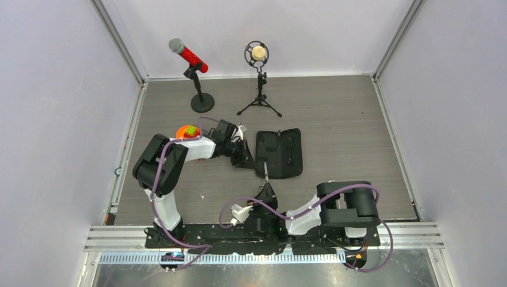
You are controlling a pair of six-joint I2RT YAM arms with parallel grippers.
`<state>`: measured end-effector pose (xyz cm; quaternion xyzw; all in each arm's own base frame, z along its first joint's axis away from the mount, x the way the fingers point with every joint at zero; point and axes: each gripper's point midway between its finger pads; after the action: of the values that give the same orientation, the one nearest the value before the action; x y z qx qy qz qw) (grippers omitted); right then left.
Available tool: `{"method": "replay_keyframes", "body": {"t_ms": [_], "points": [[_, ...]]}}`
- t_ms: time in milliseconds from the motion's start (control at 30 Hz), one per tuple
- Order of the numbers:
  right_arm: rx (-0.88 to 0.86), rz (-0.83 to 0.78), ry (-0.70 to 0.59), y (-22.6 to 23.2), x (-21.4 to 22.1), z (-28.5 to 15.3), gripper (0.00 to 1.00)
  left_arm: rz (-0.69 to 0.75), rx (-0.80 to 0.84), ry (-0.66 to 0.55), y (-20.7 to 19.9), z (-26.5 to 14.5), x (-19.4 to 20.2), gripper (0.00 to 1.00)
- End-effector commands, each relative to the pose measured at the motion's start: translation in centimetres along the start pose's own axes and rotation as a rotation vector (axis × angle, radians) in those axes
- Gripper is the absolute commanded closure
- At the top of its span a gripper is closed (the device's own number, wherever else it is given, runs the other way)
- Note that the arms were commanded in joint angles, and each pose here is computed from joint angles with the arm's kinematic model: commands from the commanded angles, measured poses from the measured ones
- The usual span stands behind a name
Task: Sort the hair-cutting tools
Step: Place the scissors in the hairdressing tool bag.
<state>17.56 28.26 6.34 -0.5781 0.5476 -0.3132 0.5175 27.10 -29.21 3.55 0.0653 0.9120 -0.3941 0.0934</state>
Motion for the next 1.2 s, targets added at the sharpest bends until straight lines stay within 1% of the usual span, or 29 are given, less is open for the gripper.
{"method": "replay_keyframes", "body": {"t_ms": [0, 233, 600, 867, 1167], "points": [[0.036, 0.063, -0.012, -1.0, -1.3, 0.3, 0.95, 0.038, 0.030, 0.018, -1.1, -1.1, 1.1, 1.00], [0.028, 0.059, -0.023, -0.9, -1.5, 0.4, 0.95, 0.058, 0.038, 0.036, -1.6, -0.9, 1.7, 1.00], [0.006, 0.056, -0.033, -0.5, -1.8, 0.5, 0.95, 0.067, 0.034, 0.036, -1.8, -0.9, 1.6, 1.00], [-0.068, 0.069, 0.000, 0.2, -0.6, 0.0, 0.95, 0.055, 0.015, 0.029, -1.5, -0.6, 1.3, 1.00], [-0.131, 0.070, -0.043, 0.5, -0.9, -0.7, 0.95, 0.061, 0.000, 0.025, -1.3, -0.7, 1.1, 1.00]]}}
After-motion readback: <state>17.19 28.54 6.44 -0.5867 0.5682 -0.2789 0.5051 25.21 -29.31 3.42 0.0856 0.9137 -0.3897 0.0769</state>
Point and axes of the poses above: each gripper's point midway between its finger pads, its own z axis out along the fingers, its own y axis along the line the jaws close on, x = y × z, and after that the axes turned 10 degrees about z, right-handed
